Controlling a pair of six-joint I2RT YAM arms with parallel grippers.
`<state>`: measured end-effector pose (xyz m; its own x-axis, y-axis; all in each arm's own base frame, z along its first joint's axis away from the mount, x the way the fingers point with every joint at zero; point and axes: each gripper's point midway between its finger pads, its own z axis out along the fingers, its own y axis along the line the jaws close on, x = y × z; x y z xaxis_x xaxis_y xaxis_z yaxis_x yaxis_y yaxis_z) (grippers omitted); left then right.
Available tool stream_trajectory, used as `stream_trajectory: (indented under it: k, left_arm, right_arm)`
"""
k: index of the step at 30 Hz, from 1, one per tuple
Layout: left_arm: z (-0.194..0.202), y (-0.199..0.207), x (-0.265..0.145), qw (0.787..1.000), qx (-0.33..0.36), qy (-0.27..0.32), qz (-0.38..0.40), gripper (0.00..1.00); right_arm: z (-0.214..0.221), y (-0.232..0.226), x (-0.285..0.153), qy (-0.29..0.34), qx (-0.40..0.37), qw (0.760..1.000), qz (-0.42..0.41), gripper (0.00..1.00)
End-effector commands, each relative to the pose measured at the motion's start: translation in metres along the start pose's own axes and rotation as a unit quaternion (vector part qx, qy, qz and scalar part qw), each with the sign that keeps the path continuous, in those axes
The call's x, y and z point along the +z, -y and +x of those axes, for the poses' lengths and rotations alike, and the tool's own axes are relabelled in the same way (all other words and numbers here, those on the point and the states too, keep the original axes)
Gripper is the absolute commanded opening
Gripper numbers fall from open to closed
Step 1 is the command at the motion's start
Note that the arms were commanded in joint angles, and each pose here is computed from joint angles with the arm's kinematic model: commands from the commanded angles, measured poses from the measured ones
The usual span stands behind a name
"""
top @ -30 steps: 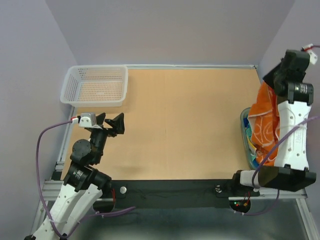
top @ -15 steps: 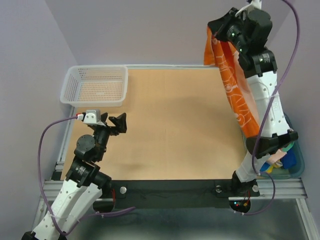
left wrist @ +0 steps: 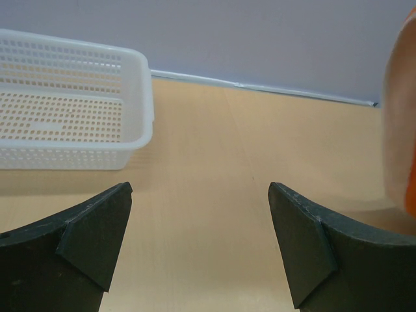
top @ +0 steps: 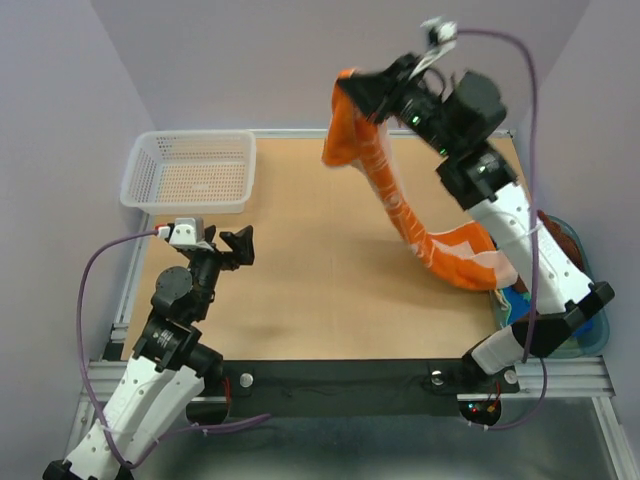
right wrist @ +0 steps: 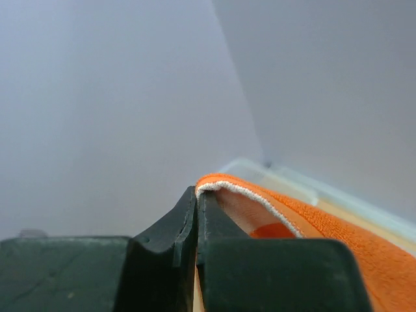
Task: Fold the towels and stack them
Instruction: Move the towel to the center of the board
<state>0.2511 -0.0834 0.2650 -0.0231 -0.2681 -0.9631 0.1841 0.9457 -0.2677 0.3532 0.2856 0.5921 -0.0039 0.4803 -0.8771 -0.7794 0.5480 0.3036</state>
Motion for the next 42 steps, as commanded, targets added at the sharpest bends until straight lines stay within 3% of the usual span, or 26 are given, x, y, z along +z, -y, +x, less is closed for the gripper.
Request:
stream_trajectory:
  k: [1,2,5,6,8,9,10,12,15,16,18,23,26,30,37,42]
  left_arm:
    - [-0.026,0.002,-0.005,0.999,-0.007,0.043,0.002,0.97]
    - [-0.028,0.002,-0.006,0.999,-0.01,0.049,0.001,0.97]
    - [-0.033,0.0,-0.01,0.998,-0.013,0.058,-0.001,0.97]
    - [-0.035,-0.001,-0.011,0.998,-0.014,0.061,-0.002,0.97]
    - [-0.036,-0.001,-0.013,0.998,-0.015,0.066,0.0,0.97]
    - [-0.037,0.0,-0.013,0.998,-0.016,0.068,0.0,0.97]
    - [-0.037,0.0,-0.014,0.997,-0.015,0.07,0.002,0.97]
    - [-0.037,0.003,-0.014,0.997,-0.014,0.07,0.01,0.97]
    - [-0.032,0.011,-0.011,0.998,-0.008,0.057,0.033,0.97]
    - [-0.033,0.017,-0.01,0.998,-0.006,0.053,0.045,0.97]
    - [-0.022,0.029,-0.004,0.997,-0.005,0.02,0.07,0.97]
    - [0.003,0.061,0.012,0.989,-0.036,-0.059,0.131,0.98]
    - [0.047,0.077,0.03,0.976,-0.044,-0.15,0.15,0.98]
    - [0.079,0.091,0.048,0.968,-0.029,-0.205,0.143,0.98]
    - [0.133,0.1,0.065,0.951,-0.06,-0.288,0.092,0.98]
    - [0.137,0.088,0.053,0.954,-0.086,-0.283,0.054,0.98]
  right_arm:
    - [0.118,-0.001,-0.008,-0.093,0.015,0.996,0.001,0.01]
    - [0.167,-0.001,-0.028,-0.138,0.035,0.99,0.011,0.01]
    - [0.236,-0.008,-0.068,-0.201,0.067,0.977,0.039,0.06]
    - [0.289,-0.001,-0.1,-0.258,0.08,0.961,0.058,0.13]
    - [0.335,-0.03,-0.135,-0.318,0.104,0.941,0.044,0.28]
    - [0.361,-0.032,-0.162,-0.364,0.108,0.924,0.055,0.43]
    - [0.375,-0.039,-0.178,-0.395,0.111,0.91,0.056,0.52]
    - [0.399,-0.047,-0.216,-0.472,0.101,0.873,0.072,0.66]
    - [0.39,-0.018,-0.241,-0.49,0.061,0.855,0.158,0.77]
    - [0.369,0.006,-0.242,-0.45,0.026,0.866,0.216,0.81]
    - [0.349,0.036,-0.252,-0.414,-0.001,0.864,0.286,0.89]
    - [0.316,0.134,-0.293,-0.345,0.0,0.815,0.466,0.89]
    - [0.325,0.166,-0.323,-0.333,0.045,0.779,0.529,0.85]
    - [0.349,0.186,-0.348,-0.358,0.046,0.74,0.567,0.82]
    - [0.373,0.209,-0.358,-0.353,0.066,0.715,0.6,0.79]
    - [0.4,0.221,-0.354,-0.384,0.072,0.705,0.592,0.79]
